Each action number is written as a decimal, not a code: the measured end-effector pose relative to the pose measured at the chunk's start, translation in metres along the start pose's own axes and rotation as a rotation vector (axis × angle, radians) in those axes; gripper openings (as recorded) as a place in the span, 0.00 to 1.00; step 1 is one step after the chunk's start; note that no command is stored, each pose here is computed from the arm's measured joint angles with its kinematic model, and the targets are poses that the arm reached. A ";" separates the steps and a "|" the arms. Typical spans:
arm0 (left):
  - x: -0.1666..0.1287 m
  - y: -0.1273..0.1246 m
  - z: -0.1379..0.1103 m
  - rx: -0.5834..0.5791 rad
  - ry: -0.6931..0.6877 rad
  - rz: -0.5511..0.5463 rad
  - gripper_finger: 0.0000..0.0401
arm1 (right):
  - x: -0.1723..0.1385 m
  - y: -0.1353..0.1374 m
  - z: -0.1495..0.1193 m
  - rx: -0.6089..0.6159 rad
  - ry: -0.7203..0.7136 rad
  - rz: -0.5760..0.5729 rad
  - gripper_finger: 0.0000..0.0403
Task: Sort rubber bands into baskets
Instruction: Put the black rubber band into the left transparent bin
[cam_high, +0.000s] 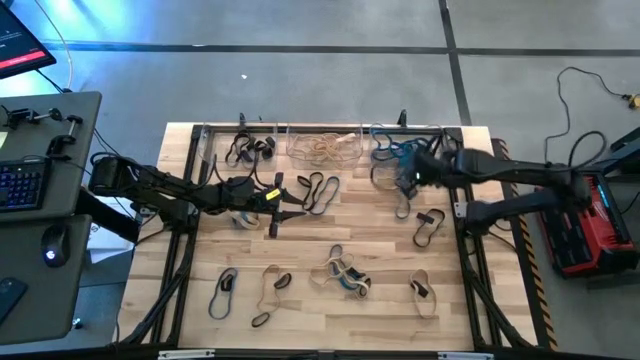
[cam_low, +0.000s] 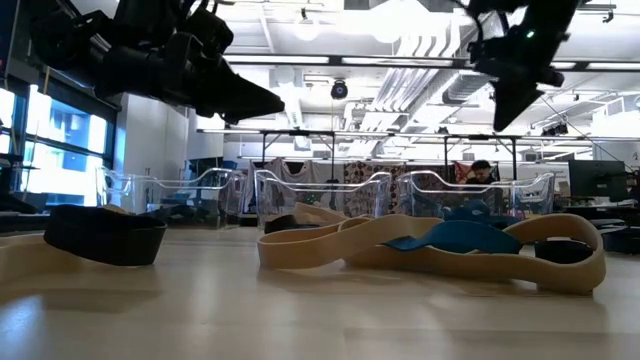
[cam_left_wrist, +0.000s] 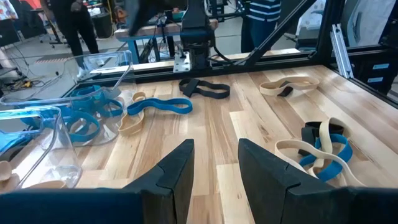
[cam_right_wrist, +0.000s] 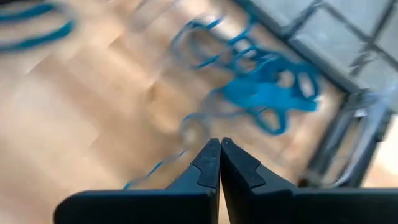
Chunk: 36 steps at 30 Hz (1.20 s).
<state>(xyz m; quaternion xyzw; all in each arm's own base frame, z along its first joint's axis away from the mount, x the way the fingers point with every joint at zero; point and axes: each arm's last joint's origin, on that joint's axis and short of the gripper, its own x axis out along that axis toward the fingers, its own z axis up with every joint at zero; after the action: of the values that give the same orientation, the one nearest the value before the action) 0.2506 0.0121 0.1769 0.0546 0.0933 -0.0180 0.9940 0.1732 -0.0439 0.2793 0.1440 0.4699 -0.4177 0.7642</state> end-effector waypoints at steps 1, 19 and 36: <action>0.000 0.000 0.000 0.000 0.001 0.000 0.29 | -0.003 0.006 -0.005 -0.023 0.013 0.023 0.00; 0.000 0.000 -0.002 -0.001 0.021 -0.003 0.29 | -0.017 0.079 -0.076 -0.276 0.334 0.115 0.26; 0.000 0.000 -0.002 -0.001 0.021 -0.003 0.29 | 0.054 0.052 -0.112 -0.305 0.482 0.030 0.39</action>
<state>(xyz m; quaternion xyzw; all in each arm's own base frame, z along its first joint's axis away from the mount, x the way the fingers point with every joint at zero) 0.2502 0.0122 0.1749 0.0543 0.1039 -0.0186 0.9929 0.1577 0.0289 0.1669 0.1293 0.6933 -0.2846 0.6493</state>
